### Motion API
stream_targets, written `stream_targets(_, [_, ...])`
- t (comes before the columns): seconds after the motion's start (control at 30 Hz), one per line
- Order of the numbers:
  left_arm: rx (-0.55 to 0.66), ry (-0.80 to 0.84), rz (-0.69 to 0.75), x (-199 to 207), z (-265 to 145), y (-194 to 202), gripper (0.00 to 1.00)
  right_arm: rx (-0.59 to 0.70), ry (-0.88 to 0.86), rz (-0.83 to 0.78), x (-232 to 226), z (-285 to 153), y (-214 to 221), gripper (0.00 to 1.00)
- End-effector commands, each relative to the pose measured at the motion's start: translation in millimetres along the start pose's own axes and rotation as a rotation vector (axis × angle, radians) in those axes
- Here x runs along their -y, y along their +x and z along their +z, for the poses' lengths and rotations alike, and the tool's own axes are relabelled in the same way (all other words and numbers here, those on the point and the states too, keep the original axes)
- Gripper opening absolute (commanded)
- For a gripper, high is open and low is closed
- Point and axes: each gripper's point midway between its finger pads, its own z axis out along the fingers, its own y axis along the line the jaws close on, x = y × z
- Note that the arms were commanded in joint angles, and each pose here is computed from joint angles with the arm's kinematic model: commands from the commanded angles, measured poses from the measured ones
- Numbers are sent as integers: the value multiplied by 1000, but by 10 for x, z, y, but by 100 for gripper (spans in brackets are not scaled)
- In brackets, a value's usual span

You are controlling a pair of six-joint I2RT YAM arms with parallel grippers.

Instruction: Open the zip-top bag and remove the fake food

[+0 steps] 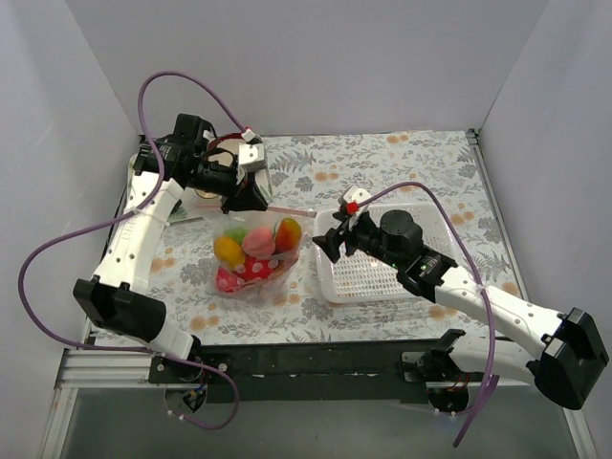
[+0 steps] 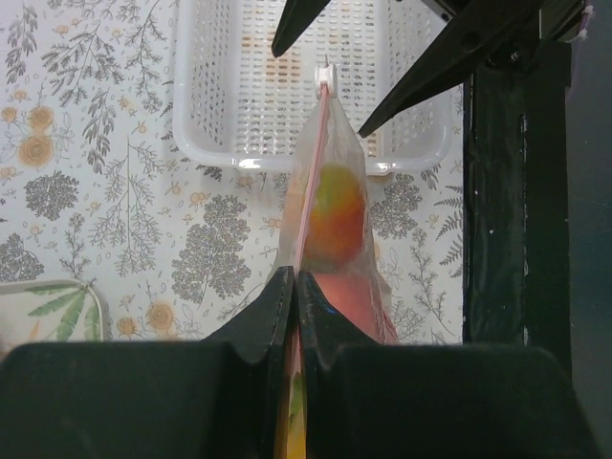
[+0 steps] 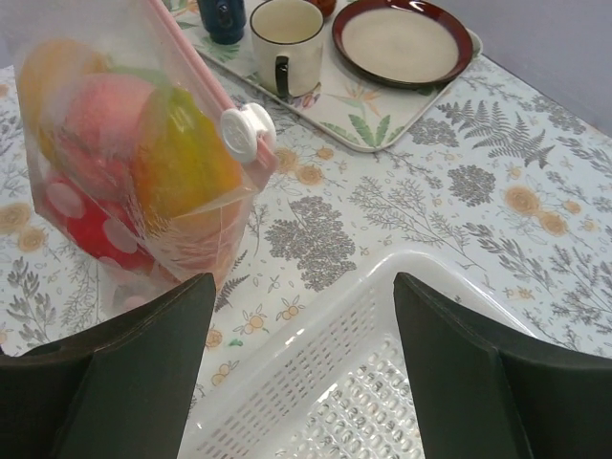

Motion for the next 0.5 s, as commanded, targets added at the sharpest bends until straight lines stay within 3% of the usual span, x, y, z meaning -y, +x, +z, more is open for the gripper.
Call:
stream_targets(0.0, [36,40,-16,228,-53,-59,0,145,-115,-5,-185,60,-473,82])
stream_targets(0.3, [46,39,-13,259,-75,-113,0,254,-308,-15,-447,-120,-849,78])
stream_targets(0.47, [54,38,-6,284,-91,-162,0,250,-280,-9,-371,-25,-832,72])
